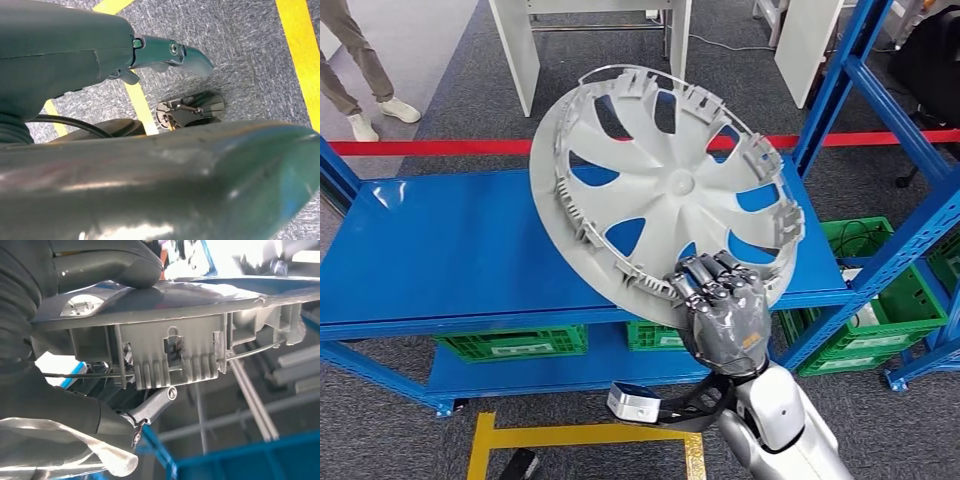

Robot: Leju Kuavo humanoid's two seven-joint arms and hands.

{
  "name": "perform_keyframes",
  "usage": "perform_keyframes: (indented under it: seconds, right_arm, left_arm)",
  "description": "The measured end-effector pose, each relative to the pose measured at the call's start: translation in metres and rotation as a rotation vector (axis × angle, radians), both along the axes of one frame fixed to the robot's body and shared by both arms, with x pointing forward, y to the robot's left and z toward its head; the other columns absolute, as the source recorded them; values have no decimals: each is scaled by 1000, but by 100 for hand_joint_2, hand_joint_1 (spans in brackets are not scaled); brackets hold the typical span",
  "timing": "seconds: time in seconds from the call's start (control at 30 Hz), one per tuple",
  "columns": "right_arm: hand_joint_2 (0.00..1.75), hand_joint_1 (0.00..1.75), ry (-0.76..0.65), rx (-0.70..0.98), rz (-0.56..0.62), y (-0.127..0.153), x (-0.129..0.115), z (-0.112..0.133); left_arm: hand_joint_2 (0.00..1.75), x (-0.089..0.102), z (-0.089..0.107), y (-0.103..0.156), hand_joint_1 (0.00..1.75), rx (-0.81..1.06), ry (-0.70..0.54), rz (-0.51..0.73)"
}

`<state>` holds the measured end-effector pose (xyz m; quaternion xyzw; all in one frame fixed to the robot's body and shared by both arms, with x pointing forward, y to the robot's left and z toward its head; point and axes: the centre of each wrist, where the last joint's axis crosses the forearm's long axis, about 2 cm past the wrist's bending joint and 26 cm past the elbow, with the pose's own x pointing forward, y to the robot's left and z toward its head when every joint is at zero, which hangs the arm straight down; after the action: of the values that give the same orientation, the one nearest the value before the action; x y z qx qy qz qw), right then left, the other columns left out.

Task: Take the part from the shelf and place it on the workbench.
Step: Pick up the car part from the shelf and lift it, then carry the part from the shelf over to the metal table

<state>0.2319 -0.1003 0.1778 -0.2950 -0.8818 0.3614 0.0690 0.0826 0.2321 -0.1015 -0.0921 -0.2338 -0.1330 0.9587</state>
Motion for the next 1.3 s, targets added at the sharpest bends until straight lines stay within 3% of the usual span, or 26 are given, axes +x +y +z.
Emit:
perform_keyframes:
  seconds: [0.43,1.3]
  right_arm:
    - [175,175,67,-194,101,21,3,-28]
    - [175,175,42,-223,51,17,8,-31]
  left_arm:
    - [0,4,1,2,0,10,-3,-33]
    - [0,7,1,3,0,51,-19,-37]
